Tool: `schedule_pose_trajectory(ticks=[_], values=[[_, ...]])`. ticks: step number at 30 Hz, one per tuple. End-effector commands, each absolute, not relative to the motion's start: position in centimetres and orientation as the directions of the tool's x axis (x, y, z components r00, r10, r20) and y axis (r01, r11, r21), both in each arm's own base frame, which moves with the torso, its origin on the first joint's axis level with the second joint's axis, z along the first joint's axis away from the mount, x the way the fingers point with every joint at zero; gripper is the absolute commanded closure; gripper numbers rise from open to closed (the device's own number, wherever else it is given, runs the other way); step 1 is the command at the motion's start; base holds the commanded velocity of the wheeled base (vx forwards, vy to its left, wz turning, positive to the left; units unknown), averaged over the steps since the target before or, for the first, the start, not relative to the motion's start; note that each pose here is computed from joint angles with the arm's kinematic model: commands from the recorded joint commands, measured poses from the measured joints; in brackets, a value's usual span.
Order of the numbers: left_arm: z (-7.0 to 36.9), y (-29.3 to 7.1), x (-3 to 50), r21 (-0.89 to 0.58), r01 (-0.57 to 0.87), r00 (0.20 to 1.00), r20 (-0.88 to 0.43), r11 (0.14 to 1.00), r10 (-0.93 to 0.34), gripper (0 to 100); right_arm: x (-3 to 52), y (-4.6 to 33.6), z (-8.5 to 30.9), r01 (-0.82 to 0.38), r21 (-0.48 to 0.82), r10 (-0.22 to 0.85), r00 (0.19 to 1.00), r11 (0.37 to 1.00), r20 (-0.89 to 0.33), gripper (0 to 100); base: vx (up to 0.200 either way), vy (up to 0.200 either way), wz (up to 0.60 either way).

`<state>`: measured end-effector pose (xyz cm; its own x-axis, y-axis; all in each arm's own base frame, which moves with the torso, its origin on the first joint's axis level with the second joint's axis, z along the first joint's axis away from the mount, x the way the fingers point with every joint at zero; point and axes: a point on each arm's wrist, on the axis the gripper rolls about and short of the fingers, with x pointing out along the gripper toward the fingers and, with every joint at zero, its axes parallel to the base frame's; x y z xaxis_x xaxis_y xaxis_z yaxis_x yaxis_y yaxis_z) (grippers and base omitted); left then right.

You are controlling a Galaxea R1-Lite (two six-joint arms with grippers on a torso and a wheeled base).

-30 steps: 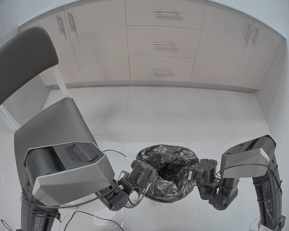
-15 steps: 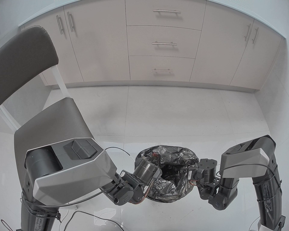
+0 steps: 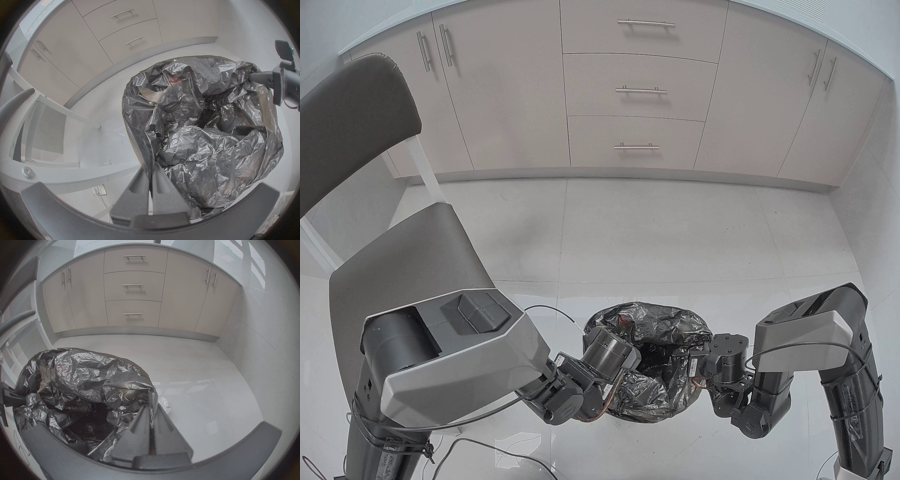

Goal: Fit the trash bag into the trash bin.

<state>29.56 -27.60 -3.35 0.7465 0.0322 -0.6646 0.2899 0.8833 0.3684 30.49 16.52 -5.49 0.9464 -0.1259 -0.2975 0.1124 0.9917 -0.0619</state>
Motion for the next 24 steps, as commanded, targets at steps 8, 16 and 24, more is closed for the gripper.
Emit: schedule_pose_trajectory(ticks=[8,16,24], values=[[-3.8,-27.3,29.9,0.371,0.282,0.743,-0.668,0.885,0.044,100,30.6,16.6,-5.9,0.114,-0.059,-0.126,0.948,0.992,-0.293,100,0.000,0.000,0.00],[-3.1,-27.6,30.1,0.363,0.277,0.754,-0.656,0.890,0.033,100,30.8,16.3,-5.8,0.123,-0.061,-0.136,0.947,0.990,-0.290,0,0.000,0.000,0.00],[-3.1,-27.6,30.1,0.362,0.272,0.757,-0.653,0.892,0.033,100,30.8,16.3,-3.3,0.129,-0.017,-0.129,0.962,0.992,-0.242,0,0.000,0.000,0.00]])
